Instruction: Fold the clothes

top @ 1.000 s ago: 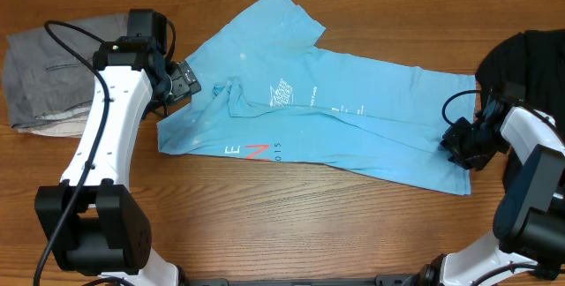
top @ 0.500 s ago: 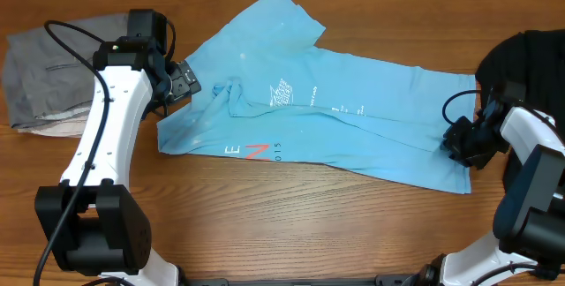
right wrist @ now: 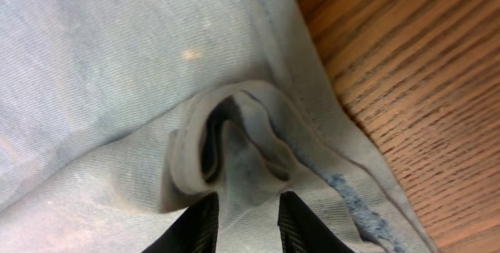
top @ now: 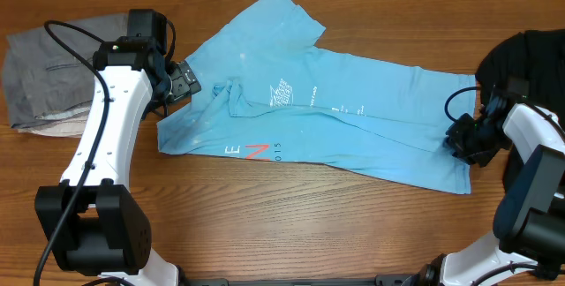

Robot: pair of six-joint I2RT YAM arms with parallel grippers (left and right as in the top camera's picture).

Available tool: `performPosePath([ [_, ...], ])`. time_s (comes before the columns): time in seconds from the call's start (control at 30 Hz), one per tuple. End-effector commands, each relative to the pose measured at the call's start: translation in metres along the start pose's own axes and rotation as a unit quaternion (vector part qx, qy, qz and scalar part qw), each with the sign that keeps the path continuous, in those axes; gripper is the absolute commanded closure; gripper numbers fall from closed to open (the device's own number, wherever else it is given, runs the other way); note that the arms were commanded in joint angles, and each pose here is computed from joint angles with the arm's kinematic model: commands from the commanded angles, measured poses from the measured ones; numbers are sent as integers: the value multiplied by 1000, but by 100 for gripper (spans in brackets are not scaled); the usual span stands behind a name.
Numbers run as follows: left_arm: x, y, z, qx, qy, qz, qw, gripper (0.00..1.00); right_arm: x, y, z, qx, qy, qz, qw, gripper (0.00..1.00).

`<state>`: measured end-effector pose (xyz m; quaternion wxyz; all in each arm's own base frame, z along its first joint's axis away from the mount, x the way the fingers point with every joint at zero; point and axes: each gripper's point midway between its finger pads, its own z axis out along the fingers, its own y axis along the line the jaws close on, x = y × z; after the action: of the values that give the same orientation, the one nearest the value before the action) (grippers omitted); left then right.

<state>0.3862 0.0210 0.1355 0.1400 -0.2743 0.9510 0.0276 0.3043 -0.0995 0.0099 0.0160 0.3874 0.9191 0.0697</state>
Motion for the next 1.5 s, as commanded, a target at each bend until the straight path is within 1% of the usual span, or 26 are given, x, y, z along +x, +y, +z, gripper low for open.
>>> performPosePath([
  [0.0,-4,1,2,-1,-1,-8,1000,0,-12,-2,-10,-1,-21,6,1000,71],
  [0.27,-4,1,2,-1,-1,-8,1000,0,-16,-6,-10,-3,-27,16,1000,73],
  [0.5,-4,1,2,-1,-1,-8,1000,0,-17,-5,-10,-4,-29,15,999,78],
  [0.53,-4,1,2,-1,-1,-8,1000,0,-17,-5,-10,-4,-29,15,999,80],
  [0.63,-4,1,2,-1,-1,-8,1000,0,-18,-5,-10,-5,-30,15,999,87],
  [0.77,-4,1,2,-1,-1,-8,1000,0,-18,-5,-7,-6,-33,14,999,91],
  [0.83,-4,1,2,-1,-1,-8,1000,0,-18,-5,-7,-7,-34,14,999,96],
  [0.97,-4,1,2,-1,-1,-8,1000,0,-21,1,-10,-20,-35,12,999,96],
  [1.1,-4,1,2,-1,-1,-8,1000,0,-30,26,-27,-75,-37,6,996,96],
  [1.27,-4,1,2,-1,-1,-8,1000,0,-49,58,-54,-146,-56,-4,988,96],
  [1.47,-4,1,2,-1,-1,-8,1000,0,-69,64,-59,-156,-97,2,983,96],
])
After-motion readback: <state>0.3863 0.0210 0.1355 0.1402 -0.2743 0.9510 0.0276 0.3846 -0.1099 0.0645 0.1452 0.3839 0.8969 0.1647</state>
